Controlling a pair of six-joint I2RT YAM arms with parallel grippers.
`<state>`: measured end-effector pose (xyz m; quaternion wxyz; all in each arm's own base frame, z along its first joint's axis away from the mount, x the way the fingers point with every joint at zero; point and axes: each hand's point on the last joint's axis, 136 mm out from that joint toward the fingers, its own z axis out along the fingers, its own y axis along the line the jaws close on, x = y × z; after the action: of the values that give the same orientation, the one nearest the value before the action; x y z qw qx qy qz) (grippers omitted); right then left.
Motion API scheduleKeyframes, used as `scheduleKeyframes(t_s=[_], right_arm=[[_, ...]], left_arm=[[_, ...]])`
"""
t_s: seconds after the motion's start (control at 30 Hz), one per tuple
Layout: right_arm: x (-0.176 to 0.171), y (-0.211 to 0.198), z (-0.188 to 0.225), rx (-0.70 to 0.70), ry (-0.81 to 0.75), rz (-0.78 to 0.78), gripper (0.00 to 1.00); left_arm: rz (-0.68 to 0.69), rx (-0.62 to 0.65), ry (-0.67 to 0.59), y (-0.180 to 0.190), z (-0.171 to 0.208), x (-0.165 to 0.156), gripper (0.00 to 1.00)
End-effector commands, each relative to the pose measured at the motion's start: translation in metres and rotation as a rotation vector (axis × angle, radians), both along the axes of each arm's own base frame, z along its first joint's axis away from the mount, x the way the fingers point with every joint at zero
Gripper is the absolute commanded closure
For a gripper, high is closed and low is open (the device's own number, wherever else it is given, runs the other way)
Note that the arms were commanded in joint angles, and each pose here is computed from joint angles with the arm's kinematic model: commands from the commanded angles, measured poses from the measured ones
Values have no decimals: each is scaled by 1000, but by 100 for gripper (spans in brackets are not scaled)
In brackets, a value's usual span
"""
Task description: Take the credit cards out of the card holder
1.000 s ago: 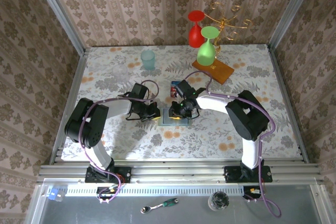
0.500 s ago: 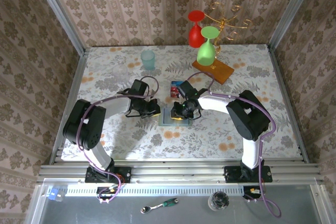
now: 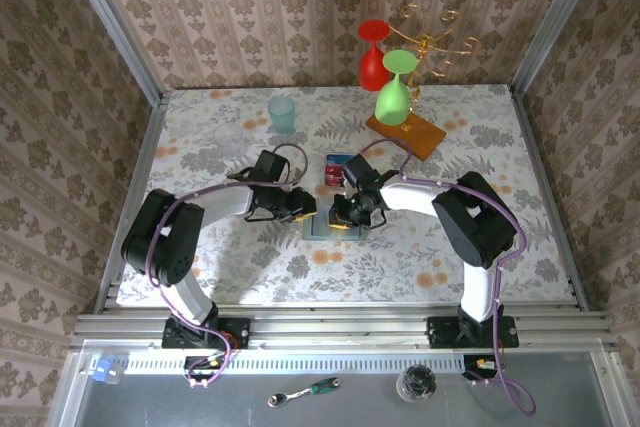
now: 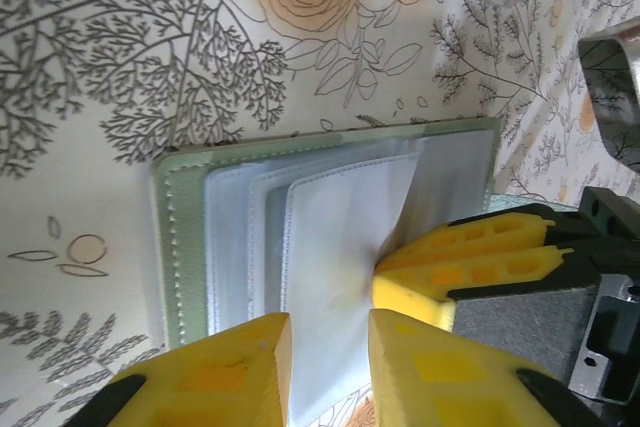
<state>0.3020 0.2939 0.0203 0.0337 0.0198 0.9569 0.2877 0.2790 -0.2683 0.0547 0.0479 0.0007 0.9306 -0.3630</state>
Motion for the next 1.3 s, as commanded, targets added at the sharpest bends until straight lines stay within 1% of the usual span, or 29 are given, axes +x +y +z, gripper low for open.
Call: scheduleKeyframes(t_s=[0.0,0.57,0.73,1.07,1.17,1.27], right_arm=[[-5,-10,-4,-16,18,-18,86],[-5,-14,-10,12,38,-34,88],[-5,-15,-11,17,40,-38,88],[-6,-15,-11,22,44,-38,88],[-6,-15,-9,24,40,-37,88],[-4,-12,-1,44,18,-34,85]], left_arm=[[-6,-29,9,-10,1,3,71],[-3,1,58,-10,-20,1,68],[-8,-9,60,-13,-20,1,69],[-18,-35,53,-23,-16,2,77],[-17,-40,52,-24,-15,2,78],[-17,-38,46,-24,-12,2,78]])
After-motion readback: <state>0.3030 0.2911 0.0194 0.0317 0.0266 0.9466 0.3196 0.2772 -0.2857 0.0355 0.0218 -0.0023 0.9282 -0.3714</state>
